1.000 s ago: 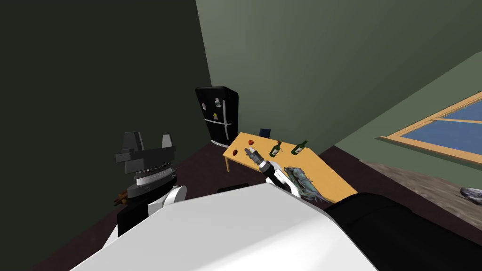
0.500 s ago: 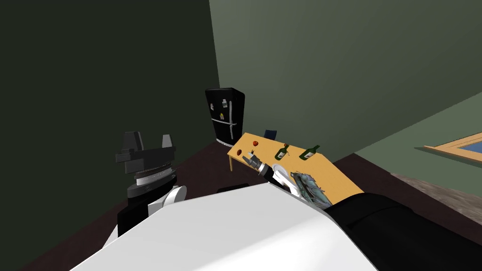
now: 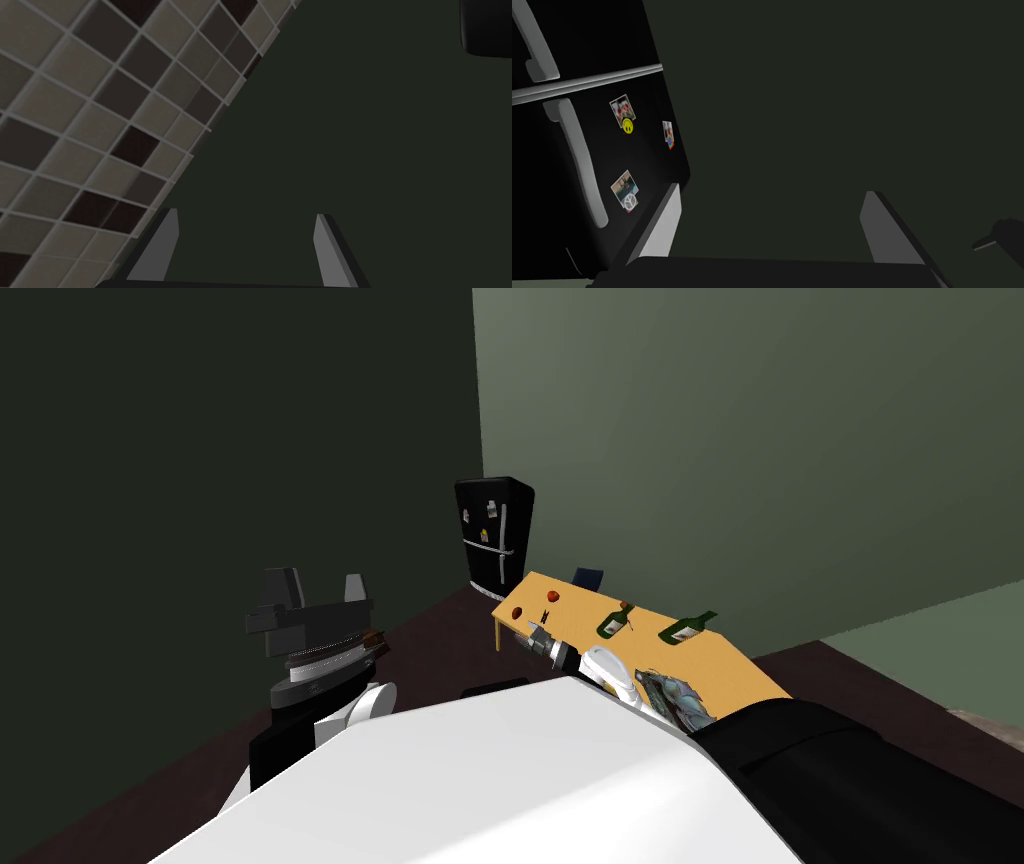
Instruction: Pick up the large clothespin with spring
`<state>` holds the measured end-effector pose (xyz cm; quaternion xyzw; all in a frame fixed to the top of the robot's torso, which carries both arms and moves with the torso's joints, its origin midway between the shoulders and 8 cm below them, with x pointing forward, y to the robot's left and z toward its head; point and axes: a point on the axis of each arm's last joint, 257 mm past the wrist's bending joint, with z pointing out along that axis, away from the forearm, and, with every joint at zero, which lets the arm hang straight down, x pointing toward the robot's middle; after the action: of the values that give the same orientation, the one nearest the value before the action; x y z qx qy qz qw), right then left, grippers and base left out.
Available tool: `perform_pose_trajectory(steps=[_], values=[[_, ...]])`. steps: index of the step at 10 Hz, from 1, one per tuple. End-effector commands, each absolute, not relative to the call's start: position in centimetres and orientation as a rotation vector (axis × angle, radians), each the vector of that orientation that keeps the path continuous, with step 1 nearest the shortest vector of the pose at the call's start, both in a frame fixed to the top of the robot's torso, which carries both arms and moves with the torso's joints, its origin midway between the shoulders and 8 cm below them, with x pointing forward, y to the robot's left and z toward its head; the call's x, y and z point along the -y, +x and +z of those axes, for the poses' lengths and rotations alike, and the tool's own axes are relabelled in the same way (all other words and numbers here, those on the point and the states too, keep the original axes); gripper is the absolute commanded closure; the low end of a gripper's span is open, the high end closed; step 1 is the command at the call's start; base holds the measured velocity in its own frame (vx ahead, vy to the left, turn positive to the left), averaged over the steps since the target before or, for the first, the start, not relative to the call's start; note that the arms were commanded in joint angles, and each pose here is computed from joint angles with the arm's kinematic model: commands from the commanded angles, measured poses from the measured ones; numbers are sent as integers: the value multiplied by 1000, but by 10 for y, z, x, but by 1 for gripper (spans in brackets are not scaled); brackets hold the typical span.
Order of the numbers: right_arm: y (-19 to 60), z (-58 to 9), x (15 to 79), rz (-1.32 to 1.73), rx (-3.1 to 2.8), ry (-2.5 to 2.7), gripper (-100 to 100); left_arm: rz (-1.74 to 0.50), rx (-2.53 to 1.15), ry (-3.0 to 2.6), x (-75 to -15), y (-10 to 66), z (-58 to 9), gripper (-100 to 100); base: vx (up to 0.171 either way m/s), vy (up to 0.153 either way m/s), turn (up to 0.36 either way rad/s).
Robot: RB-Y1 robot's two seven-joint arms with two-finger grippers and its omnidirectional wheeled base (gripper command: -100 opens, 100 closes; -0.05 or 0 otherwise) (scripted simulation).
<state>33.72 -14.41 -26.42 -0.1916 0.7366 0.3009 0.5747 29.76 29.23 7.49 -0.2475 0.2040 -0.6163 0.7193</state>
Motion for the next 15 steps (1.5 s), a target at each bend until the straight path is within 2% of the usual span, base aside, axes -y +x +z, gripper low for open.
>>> perform_pose_trajectory(steps=[1, 8, 15], values=[[321, -298, 153, 646, -1793, -548, -100, -1363, -451, -547, -292, 298, 75, 0, 14, 16, 256], [280, -381, 195, 453, -1940, -869, -100, -1363, -451, -547, -292, 298, 75, 0, 20, -1, 217], [216, -462, 279, 238, -2081, -1254, -100, -1362, -451, -547, -292, 298, 75, 0, 31, -25, 244]])
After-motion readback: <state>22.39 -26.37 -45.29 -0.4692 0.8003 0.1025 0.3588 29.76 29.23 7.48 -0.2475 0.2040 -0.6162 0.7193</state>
